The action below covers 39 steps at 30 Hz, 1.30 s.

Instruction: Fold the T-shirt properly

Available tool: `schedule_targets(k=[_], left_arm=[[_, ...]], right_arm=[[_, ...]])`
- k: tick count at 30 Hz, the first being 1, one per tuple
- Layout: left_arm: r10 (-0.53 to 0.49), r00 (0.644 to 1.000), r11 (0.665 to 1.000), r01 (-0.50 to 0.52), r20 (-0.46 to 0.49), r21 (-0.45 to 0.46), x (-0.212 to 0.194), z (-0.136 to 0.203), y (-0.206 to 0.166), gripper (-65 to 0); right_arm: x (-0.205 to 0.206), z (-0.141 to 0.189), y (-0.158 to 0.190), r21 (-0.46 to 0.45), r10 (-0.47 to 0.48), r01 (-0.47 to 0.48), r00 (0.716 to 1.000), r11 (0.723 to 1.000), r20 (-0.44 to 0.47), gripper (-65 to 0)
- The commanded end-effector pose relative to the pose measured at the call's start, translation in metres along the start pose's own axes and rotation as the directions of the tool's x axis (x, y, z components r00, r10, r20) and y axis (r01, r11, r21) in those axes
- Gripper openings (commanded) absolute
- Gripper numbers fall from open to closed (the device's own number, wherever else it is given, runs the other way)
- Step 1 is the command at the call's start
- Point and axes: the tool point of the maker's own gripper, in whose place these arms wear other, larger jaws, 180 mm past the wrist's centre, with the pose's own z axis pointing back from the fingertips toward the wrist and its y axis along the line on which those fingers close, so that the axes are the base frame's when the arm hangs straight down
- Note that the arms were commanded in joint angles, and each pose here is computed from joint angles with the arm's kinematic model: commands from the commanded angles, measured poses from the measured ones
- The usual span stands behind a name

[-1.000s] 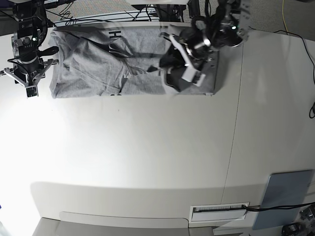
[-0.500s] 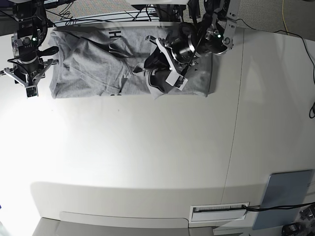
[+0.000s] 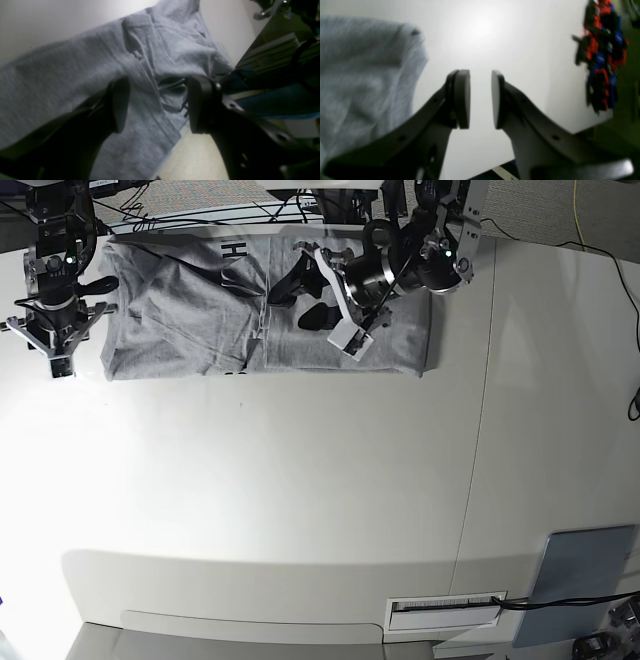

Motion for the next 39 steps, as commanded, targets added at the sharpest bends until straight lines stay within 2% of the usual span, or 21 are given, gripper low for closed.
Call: schedule_targets(k=[1,4,5,7,11,13,16,18,22,25,29,33,36,39], left_arm=[[-0.025,0.998,1.000,0.025,0.051,-0.012,0.015,0.003,-0.003,-27.9],[-0.039,0.997,0.999,0.039,0.072,0.010,0.024,0.008,0.003,-27.9],[-0.047,0.996,0.999,0.045,0.078,0.021,0.026,0.011,0.005,-28.0],[-0.078,0.994,0.997,0.076,0.082,0.022,0.030,0.016,0.006,-28.1],[-0.115,0.991,0.993,0.114,0.062,0.021,0.031,0.022,0.001,-28.1],[-0.122,0.991,0.992,0.121,0.055,0.020,0.030,0.023,-0.001,-28.1],[-0.122,0.991,0.992,0.121,0.052,0.021,0.030,0.024,-0.002,-28.1],[-0.122,0.991,0.992,0.121,0.051,0.020,0.029,0.023,-0.002,-28.1],[-0.122,0.991,0.992,0.122,0.052,0.020,0.030,0.023,-0.002,-28.1],[-0.123,0.991,0.992,0.123,0.049,0.021,0.029,0.023,-0.001,-28.1],[-0.130,0.991,0.991,0.128,0.043,0.031,0.028,0.023,0.000,-28.1],[-0.141,0.990,0.989,0.139,0.032,0.049,0.027,0.023,0.004,-28.2],[-0.140,0.990,0.989,0.138,0.033,0.048,0.027,0.023,0.003,-28.1],[-0.140,0.990,0.989,0.138,0.033,0.048,0.027,0.023,0.003,-28.1]], right_arm=[[0.012,0.004,-0.016,-0.062,0.003,0.000,0.999,0.998,0.038,-49.9],[-0.002,0.005,-0.024,-0.105,0.003,-0.008,0.999,0.994,-0.044,-49.9],[-0.010,0.005,-0.022,-0.093,0.016,-0.024,0.996,0.995,-0.088,-49.9],[-0.024,0.005,-0.007,0.001,0.085,-0.086,0.984,0.996,-0.160,-47.4],[-0.028,0.010,0.031,0.208,0.088,-0.054,0.983,0.977,-0.160,-27.8],[-0.025,0.011,0.040,0.255,0.067,-0.028,0.987,0.967,-0.147,-23.6],[-0.026,0.014,0.051,0.298,0.054,-0.010,0.988,0.955,-0.143,-23.6],[-0.031,0.014,0.065,0.347,0.026,0.030,0.987,0.937,-0.156,-23.6],[-0.052,0.008,0.093,0.438,-0.049,0.146,0.973,0.887,-0.224,-23.6],[-0.062,0.002,0.100,0.451,-0.082,0.200,0.960,0.870,-0.268,-23.6],[-0.054,0.000,0.093,0.449,-0.146,0.251,0.956,0.857,-0.255,-23.6],[-0.050,-0.003,0.067,0.419,-0.220,0.309,0.943,0.854,-0.248,-23.6],[-0.046,-0.003,0.048,0.422,-0.277,0.355,0.931,0.834,-0.237,-23.6],[-0.057,-0.004,0.045,0.439,-0.297,0.394,0.914,0.808,-0.275,-23.6]])
